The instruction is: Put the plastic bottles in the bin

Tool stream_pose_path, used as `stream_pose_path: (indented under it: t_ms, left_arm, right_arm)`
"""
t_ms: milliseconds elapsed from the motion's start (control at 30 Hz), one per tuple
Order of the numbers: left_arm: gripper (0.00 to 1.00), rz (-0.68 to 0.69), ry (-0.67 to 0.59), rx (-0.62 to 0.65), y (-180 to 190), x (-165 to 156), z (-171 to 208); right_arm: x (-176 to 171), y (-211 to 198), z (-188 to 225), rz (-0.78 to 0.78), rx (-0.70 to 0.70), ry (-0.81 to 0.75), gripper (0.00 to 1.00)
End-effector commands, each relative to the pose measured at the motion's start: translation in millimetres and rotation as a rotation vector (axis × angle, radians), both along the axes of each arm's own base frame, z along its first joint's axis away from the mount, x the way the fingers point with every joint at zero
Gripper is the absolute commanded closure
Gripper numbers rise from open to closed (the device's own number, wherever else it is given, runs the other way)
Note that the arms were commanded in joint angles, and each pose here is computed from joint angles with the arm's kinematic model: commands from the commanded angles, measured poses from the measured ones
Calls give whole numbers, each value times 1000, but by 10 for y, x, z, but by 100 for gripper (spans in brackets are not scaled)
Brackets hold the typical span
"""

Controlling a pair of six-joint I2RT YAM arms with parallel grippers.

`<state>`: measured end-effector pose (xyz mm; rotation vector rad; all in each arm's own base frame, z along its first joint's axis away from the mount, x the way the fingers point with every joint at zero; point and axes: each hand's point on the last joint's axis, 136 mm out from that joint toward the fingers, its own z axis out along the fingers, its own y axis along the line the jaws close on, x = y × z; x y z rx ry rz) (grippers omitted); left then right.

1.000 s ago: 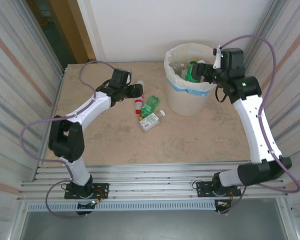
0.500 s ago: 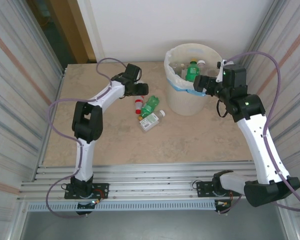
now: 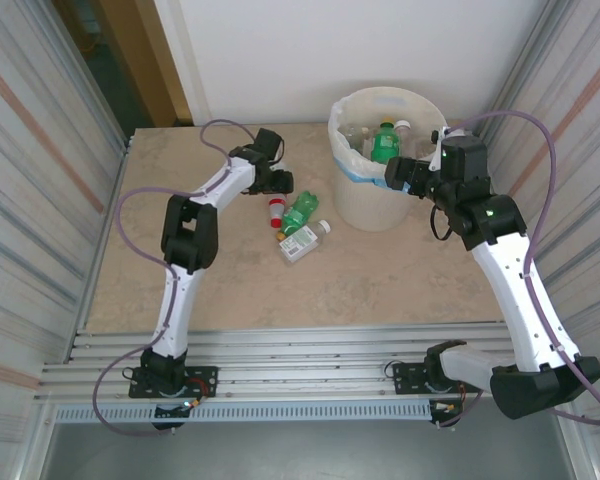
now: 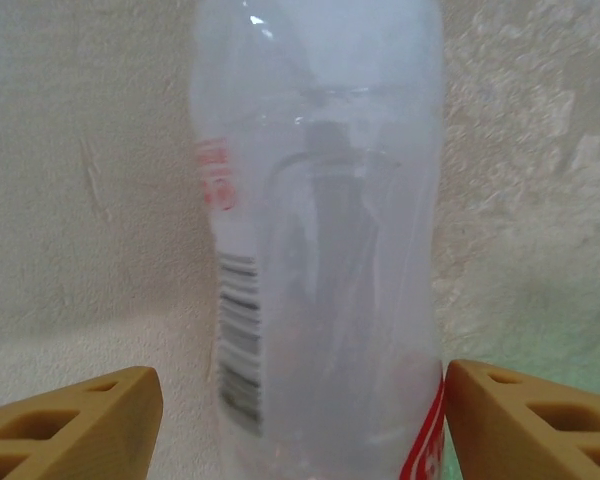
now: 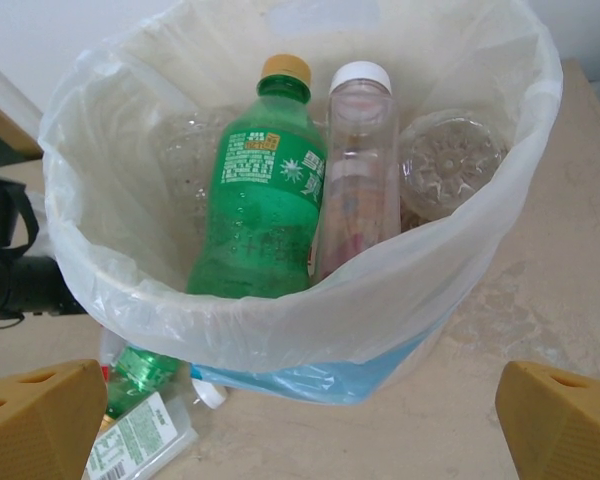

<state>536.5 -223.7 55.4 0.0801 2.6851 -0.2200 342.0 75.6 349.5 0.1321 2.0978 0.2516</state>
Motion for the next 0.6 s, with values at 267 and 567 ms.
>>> stream_pose_path:
  t_ms: [267, 567]
  left_arm:
    - [27, 3, 57, 85, 212, -40, -157]
    - [50, 21, 76, 108, 388, -125, -221]
  right_arm:
    - [-8, 27, 9, -12, 26, -18, 2]
    - [20, 81, -12, 1, 32, -14, 2]
